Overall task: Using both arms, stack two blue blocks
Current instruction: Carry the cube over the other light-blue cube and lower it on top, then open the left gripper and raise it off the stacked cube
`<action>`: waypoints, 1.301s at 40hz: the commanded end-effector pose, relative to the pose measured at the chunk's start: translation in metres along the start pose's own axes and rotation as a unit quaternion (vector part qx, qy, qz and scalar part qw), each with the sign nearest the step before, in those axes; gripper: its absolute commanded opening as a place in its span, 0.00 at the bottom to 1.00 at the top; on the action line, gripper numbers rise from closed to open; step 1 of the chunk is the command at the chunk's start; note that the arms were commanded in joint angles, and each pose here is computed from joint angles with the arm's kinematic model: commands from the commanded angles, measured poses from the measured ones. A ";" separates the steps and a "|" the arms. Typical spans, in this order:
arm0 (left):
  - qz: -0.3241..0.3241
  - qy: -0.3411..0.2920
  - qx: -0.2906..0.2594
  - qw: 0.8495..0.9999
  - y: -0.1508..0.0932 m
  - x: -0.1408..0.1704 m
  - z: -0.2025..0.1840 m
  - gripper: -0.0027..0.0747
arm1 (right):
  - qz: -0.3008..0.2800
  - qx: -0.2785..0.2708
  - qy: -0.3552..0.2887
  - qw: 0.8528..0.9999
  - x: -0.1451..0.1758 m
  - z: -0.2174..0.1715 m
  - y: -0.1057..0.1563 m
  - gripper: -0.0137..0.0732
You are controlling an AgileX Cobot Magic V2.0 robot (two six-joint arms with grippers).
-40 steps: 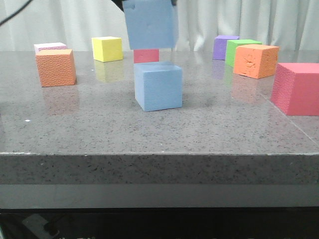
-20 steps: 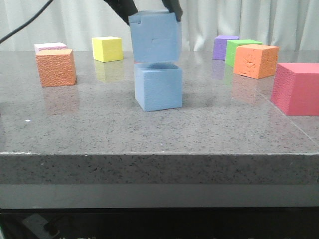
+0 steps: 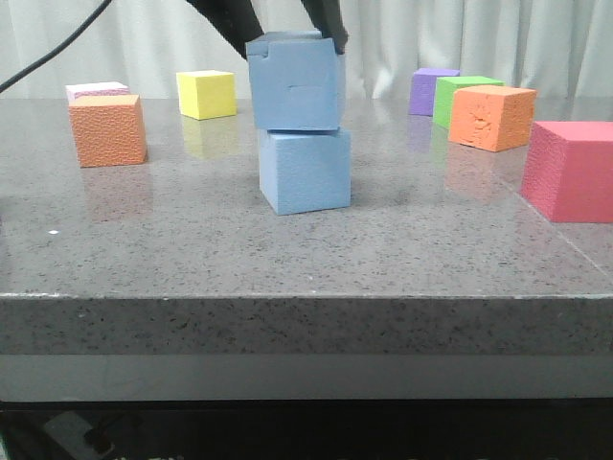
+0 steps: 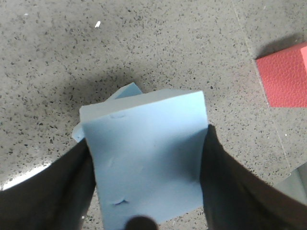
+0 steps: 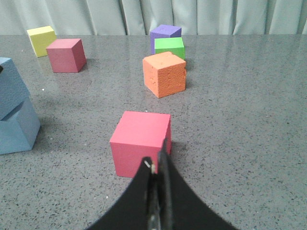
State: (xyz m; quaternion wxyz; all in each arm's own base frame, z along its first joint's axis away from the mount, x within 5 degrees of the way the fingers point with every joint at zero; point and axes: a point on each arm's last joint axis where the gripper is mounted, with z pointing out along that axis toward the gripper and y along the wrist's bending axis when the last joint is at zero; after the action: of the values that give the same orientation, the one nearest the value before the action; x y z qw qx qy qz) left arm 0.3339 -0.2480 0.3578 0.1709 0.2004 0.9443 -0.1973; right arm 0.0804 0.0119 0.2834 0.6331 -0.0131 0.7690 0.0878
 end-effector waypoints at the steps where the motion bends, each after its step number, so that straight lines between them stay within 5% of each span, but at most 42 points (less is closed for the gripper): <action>1: 0.007 -0.020 0.016 1.000 -0.011 0.003 -0.029 0.55 | -0.014 -0.011 -0.049 0.999 -0.015 -0.002 0.003 0.08; 15: 0.007 -0.015 0.019 1.000 -0.010 0.002 -0.025 0.79 | -0.014 -0.011 -0.049 0.999 -0.015 -0.002 0.003 0.08; 46: 0.017 -0.067 0.029 0.997 -0.019 -0.009 -0.053 0.78 | -0.014 -0.011 -0.049 0.999 -0.015 -0.002 0.003 0.08; 52: 0.021 -0.079 0.026 0.996 -0.020 -0.010 -0.059 0.71 | -0.014 -0.011 -0.049 0.999 -0.015 -0.002 0.003 0.08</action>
State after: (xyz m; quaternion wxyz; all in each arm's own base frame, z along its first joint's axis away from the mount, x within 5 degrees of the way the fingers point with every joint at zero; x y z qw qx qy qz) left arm 0.3374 -0.2503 0.3862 0.2182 0.2038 0.9296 -0.2159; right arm 0.0804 0.0119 0.2834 0.6331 -0.0131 0.7690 0.0878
